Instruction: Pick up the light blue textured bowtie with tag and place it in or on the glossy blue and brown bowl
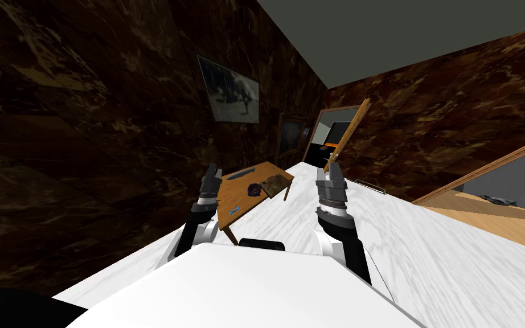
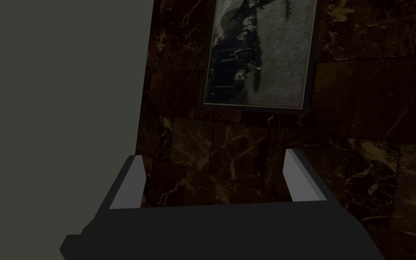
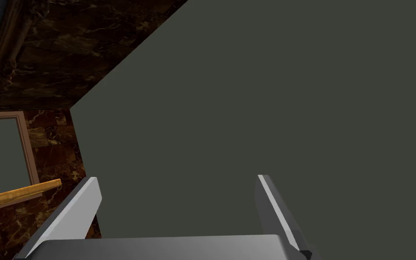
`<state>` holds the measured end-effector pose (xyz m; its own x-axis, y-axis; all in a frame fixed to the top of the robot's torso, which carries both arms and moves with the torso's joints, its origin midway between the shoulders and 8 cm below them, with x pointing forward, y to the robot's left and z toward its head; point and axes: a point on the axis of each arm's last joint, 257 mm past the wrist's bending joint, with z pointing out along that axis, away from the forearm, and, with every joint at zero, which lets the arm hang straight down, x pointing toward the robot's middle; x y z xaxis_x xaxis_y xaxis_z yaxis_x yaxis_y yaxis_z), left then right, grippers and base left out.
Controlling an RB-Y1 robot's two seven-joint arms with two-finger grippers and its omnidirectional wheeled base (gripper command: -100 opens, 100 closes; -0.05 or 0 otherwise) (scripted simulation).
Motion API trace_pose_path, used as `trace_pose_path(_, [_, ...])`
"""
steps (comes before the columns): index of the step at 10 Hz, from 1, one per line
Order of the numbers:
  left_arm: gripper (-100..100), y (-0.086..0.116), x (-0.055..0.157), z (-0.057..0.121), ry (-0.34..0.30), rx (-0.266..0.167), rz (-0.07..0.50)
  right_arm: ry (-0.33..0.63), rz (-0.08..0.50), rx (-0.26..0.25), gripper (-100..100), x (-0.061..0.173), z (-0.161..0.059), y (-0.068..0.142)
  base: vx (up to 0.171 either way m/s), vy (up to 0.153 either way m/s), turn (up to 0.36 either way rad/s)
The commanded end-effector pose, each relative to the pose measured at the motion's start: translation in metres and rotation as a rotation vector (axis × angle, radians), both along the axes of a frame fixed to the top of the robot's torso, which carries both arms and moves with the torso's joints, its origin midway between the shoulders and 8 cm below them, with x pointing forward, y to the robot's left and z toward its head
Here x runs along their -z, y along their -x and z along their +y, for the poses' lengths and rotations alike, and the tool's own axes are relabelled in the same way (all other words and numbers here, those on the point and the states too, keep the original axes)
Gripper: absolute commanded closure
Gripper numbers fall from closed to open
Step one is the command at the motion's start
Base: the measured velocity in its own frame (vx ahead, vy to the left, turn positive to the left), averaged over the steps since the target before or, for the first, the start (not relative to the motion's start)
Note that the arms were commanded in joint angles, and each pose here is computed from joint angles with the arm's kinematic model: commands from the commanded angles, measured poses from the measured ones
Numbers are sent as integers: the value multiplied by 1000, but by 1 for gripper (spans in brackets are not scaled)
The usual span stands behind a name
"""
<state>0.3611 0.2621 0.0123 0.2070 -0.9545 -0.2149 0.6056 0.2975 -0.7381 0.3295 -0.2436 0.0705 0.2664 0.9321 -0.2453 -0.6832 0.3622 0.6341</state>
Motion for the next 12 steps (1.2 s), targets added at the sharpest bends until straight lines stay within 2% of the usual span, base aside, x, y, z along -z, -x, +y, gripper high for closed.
trace_pose_path(1, [-100,-8,3,0,-12,19,15,0,0,0,0,0,0,0,-43,-10,34])
trace_pose_path(6, [-100,-45,17,13,10,55,87,0,0,0,0,0,0,0,-87,-27,42])
trace_pose_path(8, [-100,-67,27,23,40,61,133,0,0,0,0,0,0,0,-102,-22,58])
trace_pose_path(9, [-100,-67,26,23,40,62,130,0,0,0,0,0,0,0,-75,-12,25])
trace_pose_path(11, [-100,-92,38,36,82,63,184,0,0,0,0,0,0,0,-82,-20,62])
trace_pose_path(12, [-100,-93,37,36,82,64,184,0,0,0,0,0,0,0,-77,-19,25])
